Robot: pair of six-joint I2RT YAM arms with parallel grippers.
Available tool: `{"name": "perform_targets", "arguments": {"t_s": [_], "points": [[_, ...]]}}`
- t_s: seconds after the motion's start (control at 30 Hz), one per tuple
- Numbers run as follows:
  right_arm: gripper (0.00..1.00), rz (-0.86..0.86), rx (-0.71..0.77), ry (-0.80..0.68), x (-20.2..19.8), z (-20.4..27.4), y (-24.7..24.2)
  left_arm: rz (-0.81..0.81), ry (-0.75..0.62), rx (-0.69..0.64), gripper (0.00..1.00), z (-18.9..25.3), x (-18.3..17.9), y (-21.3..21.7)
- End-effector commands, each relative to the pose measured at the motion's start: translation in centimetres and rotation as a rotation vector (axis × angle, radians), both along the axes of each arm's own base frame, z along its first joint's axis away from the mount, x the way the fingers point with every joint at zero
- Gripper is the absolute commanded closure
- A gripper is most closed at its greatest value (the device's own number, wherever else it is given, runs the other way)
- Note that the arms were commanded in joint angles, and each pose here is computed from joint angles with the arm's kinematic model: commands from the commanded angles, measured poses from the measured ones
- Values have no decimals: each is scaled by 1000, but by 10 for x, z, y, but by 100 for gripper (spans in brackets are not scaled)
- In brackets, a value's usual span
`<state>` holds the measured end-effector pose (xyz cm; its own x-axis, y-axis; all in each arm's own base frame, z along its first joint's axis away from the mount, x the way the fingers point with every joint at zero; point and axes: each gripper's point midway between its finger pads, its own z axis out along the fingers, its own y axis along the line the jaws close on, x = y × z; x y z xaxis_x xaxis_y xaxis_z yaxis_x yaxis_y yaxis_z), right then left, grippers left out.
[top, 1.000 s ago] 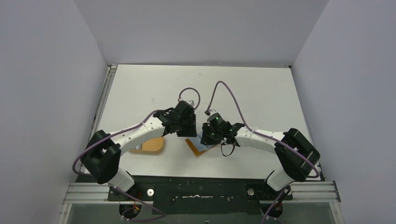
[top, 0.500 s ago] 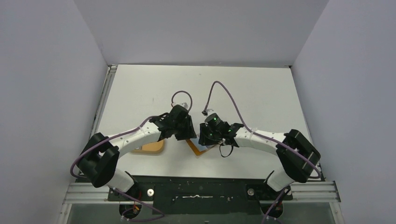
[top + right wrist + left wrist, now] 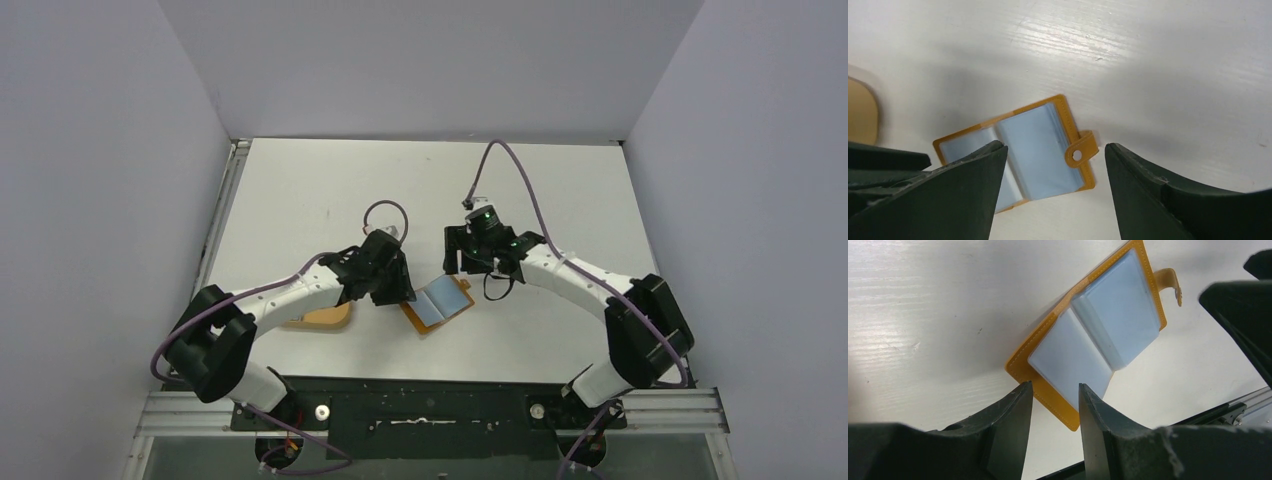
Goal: Put the credit cards into the card holder
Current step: Open the card holder at the center of the board.
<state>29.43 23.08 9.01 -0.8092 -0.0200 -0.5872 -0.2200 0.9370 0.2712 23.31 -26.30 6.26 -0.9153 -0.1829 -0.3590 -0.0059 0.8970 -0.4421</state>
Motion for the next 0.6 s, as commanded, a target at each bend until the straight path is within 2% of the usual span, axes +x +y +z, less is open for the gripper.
{"name": "perform_targets", "arguments": {"t_s": [0.0, 0.2, 0.37, 0.57], "points": [[26, 60, -83, 27, 8, -16, 3, 4, -47, -21, 64, 10, 8, -2], [31, 50, -111, 62, 9, -34, 2, 2, -55, -22, 64, 12, 6, 1], [51, 21, -144, 82, 7, -45, -6, -9, -67, -25, 64, 19, 7, 0], [72, -59, -217, 89, -1, -58, -37, -33, -67, -31, 64, 23, 8, -4]]}}
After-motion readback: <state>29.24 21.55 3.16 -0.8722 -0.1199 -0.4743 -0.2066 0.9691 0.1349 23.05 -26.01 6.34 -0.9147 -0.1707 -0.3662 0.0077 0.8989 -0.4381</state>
